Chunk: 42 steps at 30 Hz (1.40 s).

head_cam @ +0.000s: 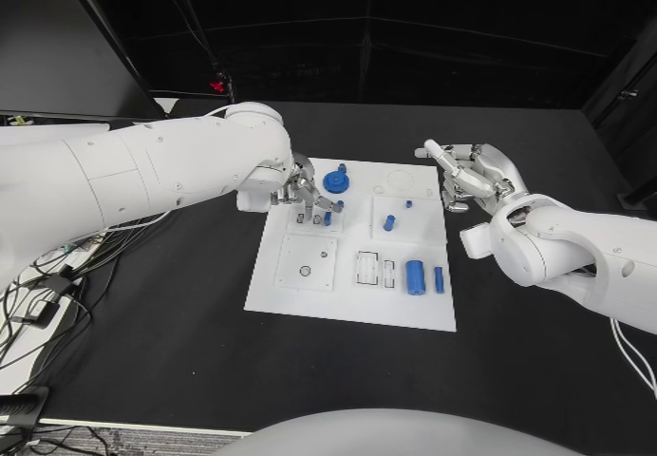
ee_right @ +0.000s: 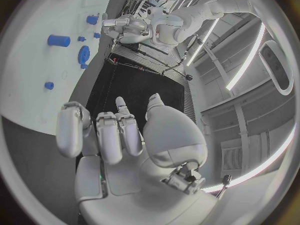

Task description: Assemble the parts on the task board

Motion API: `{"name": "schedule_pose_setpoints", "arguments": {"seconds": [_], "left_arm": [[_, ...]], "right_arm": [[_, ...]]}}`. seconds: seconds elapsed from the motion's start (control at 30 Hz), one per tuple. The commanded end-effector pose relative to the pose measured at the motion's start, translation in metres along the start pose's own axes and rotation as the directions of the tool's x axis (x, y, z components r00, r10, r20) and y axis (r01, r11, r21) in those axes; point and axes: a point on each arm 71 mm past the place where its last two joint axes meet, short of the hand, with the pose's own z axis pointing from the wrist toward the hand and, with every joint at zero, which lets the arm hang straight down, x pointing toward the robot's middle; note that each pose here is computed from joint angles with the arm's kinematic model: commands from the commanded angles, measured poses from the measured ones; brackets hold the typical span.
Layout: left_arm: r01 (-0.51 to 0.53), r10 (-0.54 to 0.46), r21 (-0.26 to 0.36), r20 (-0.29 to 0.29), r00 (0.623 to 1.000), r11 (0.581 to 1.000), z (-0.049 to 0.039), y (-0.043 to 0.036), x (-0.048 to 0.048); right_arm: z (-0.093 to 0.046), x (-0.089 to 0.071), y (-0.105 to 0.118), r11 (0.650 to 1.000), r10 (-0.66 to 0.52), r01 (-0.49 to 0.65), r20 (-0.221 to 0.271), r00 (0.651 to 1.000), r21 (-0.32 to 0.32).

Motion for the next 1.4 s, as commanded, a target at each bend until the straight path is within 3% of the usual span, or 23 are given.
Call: {"name": "schedule_pose_setpoints", "arguments": {"seconds": [0.03,0.47,0.93,1.4], "left_arm": [[-0.005,0.005,-0.018,0.000,1.000,1.000,0.0023,0.0025,-0.0003],[-0.001,0.001,0.007,0.004,1.000,1.000,0.0098,-0.0027,-0.0005],[-0.025,0.026,0.032,-0.024,0.999,0.999,0.0162,-0.0198,0.0047],[-0.035,0.035,0.014,-0.043,0.998,0.999,0.0187,-0.0200,0.0069]], "right_arm": [[0.000,0.001,0.001,1.000,0.005,-0.005,-0.005,1.000,-0.004],[0.001,0.002,0.001,1.000,0.004,-0.004,-0.003,1.000,0.003],[0.002,0.003,0.000,1.000,0.004,-0.004,-0.004,1.000,0.009],[0.001,0.002,0.000,1.000,0.004,-0.004,-0.003,1.000,0.011]]}}
